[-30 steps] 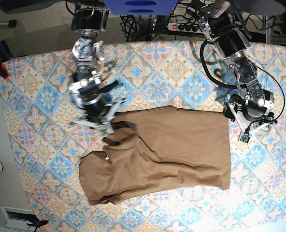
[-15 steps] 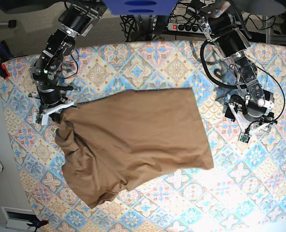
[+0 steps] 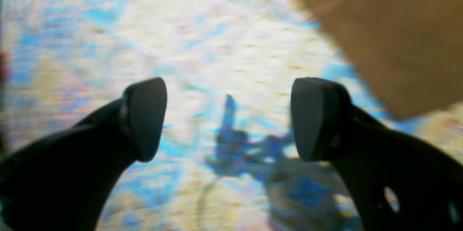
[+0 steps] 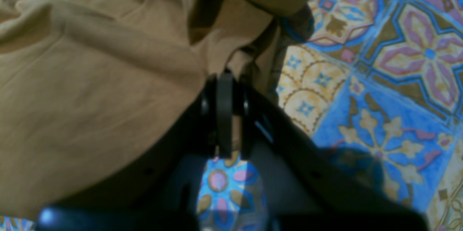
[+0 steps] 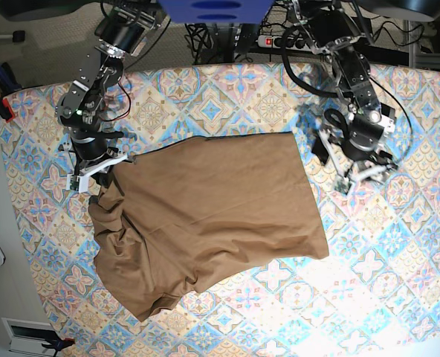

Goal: Layout the t-shirt on the table in an organized manner, then fold the t-shirt properly

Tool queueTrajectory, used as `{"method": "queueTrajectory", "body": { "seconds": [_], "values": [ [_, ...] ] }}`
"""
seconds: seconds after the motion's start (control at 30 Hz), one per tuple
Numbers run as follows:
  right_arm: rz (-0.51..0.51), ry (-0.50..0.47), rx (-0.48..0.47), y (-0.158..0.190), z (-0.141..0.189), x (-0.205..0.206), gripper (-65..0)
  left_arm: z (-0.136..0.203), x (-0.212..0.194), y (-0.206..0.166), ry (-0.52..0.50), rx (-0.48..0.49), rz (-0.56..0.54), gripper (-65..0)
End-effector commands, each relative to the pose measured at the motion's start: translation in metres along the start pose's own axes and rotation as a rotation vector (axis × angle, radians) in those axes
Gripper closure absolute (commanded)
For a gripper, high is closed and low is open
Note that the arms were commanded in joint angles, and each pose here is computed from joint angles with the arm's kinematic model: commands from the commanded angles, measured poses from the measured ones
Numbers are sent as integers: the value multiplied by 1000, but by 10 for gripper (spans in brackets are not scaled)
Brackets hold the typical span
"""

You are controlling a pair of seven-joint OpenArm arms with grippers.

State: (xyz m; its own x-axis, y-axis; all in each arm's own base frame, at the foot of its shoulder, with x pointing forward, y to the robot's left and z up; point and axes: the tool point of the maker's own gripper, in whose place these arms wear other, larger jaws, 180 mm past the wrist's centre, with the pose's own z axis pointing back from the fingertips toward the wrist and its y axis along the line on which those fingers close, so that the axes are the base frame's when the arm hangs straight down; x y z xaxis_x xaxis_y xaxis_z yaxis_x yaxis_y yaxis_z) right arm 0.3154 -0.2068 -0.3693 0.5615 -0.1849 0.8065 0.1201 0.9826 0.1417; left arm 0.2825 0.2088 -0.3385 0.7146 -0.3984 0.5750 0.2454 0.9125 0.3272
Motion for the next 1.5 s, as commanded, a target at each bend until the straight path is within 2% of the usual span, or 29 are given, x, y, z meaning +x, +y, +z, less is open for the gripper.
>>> {"method": "queueTrajectory", "body": {
  "seconds": [0.0, 0.13, 0.3, 0.53, 0.73, 0.9, 1.0, 1.07, 1.13, 1.37, 1.47],
  "values": [
    [9, -56, 24, 7, -1, 17, 0, 4, 0, 4, -6, 18, 15, -524],
    [25, -54, 41, 15, -2, 18, 0, 4, -15, -18, 1, -52, 57, -525],
    [26, -51, 42, 15, -2, 17, 0, 4, -11, -34, -32, -124, 100, -525],
    [27, -27, 39, 13, 1, 5, 0, -10, -13, -72, -40, -273, 193, -525],
    [28, -26, 38, 13, 1, 5, 0, -22, -25, -113, -3, -410, 250, -523],
    [28, -25, 38, 13, 1, 4, 0, -34, -41, -138, 62, -486, 277, -520],
    [28, -23, 38, 13, 1, 4, 0, -41, -38, -141, 67, -505, 290, -511],
    [28, -22, 37, 13, 2, 3, 0, -43, -34, -142, 60, -509, 289, -454],
    [28, -22, 37, 13, 2, 3, 0, -44, -26, -139, 43, -507, 284, -365],
    [28, -11, 36, 12, 3, -1, 0, -44, 3, -156, 1, -550, 204, 0],
    [29, -5, 35, 12, 4, -4, 0, -43, 5, -156, -4, -550, 199, 0]
  ]
}}
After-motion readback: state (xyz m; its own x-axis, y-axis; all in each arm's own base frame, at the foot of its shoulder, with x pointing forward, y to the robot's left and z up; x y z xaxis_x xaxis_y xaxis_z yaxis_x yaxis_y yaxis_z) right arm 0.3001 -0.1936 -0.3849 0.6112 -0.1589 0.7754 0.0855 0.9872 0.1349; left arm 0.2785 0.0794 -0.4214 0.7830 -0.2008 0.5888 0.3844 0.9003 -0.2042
